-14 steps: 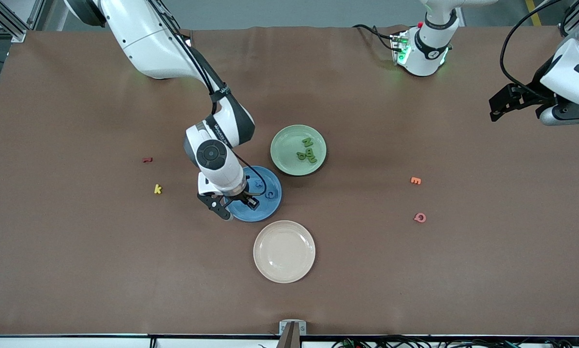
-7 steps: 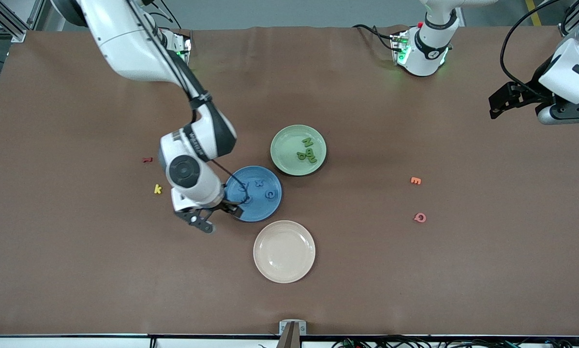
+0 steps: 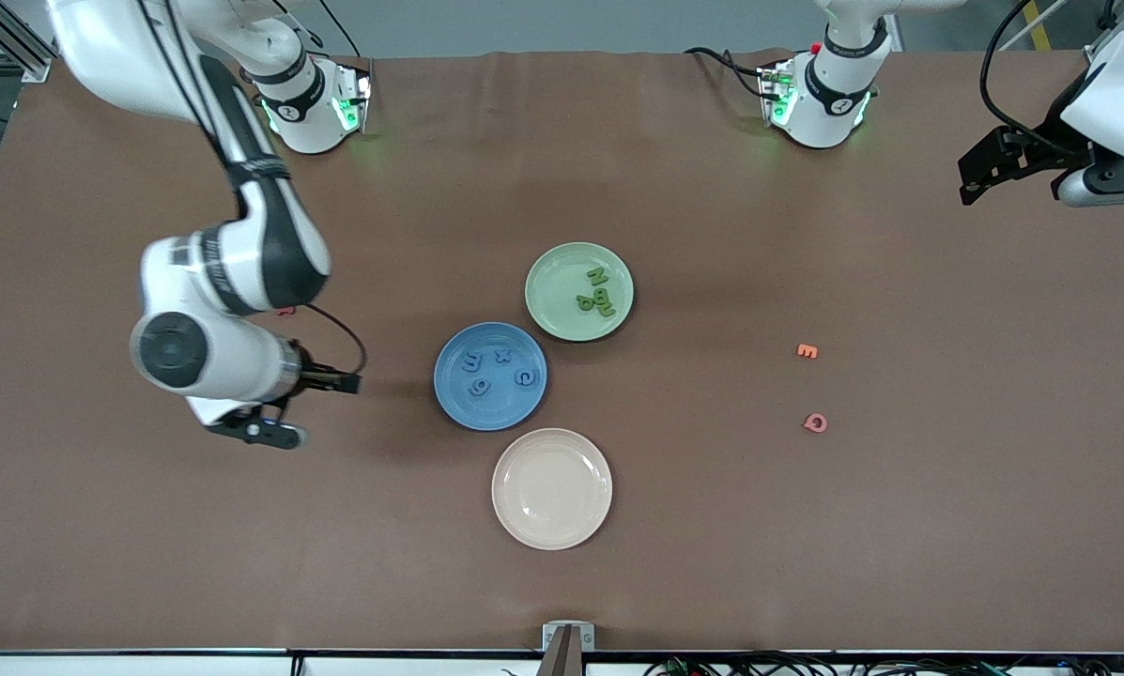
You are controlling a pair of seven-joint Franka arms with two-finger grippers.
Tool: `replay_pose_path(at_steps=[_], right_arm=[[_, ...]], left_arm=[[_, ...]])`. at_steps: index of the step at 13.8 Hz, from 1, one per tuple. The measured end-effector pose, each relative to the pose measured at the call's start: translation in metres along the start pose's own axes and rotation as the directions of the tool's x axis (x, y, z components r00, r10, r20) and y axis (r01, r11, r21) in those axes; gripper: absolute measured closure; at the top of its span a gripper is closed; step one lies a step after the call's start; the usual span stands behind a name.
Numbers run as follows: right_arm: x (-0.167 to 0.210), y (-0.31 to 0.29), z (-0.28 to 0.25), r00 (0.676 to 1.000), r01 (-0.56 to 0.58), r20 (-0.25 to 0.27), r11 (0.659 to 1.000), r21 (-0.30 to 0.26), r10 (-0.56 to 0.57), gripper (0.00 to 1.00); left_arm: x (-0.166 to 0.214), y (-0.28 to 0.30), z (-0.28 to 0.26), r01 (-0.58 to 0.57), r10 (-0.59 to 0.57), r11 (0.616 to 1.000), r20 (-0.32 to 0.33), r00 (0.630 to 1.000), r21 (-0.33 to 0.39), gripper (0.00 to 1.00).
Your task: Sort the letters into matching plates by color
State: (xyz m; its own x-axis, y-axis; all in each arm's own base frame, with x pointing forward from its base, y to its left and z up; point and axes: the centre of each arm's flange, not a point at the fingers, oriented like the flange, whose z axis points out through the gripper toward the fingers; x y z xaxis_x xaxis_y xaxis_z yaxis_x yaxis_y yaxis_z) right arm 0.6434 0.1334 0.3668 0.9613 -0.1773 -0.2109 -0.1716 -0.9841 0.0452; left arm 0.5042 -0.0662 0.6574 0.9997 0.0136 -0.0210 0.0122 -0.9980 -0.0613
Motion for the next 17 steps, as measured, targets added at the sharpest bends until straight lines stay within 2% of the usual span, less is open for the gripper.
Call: replay_pose_path(at_steps=[5,8,12,17], right_arm=[[0.005,0.145,-0.051,0.993,0.118,0.023,0.992,0.041,-0.119,0.0],[-0.007,0.206,-0.067,0.994,0.106,0.011,0.993,0.055,-0.107,0.0],[-0.04,0.223,-0.101,0.995,0.101,-0.001,0.995,0.004,-0.101,0.0],[-0.074,0.227,-0.164,0.995,0.097,-0.006,0.995,-0.003,-0.097,0.0]], left_arm=[[-0.003,0.004,0.003,-0.009,0.009,1.0,0.02,1.0,0.004,0.0],[-0.005,0.008,0.003,-0.017,0.017,1.0,0.029,0.999,0.007,0.0],[-0.008,0.007,-0.001,-0.015,0.015,1.0,0.025,1.0,0.007,0.0],[-0.009,0.006,-0.002,-0.013,0.013,1.0,0.023,1.0,0.007,0.0]])
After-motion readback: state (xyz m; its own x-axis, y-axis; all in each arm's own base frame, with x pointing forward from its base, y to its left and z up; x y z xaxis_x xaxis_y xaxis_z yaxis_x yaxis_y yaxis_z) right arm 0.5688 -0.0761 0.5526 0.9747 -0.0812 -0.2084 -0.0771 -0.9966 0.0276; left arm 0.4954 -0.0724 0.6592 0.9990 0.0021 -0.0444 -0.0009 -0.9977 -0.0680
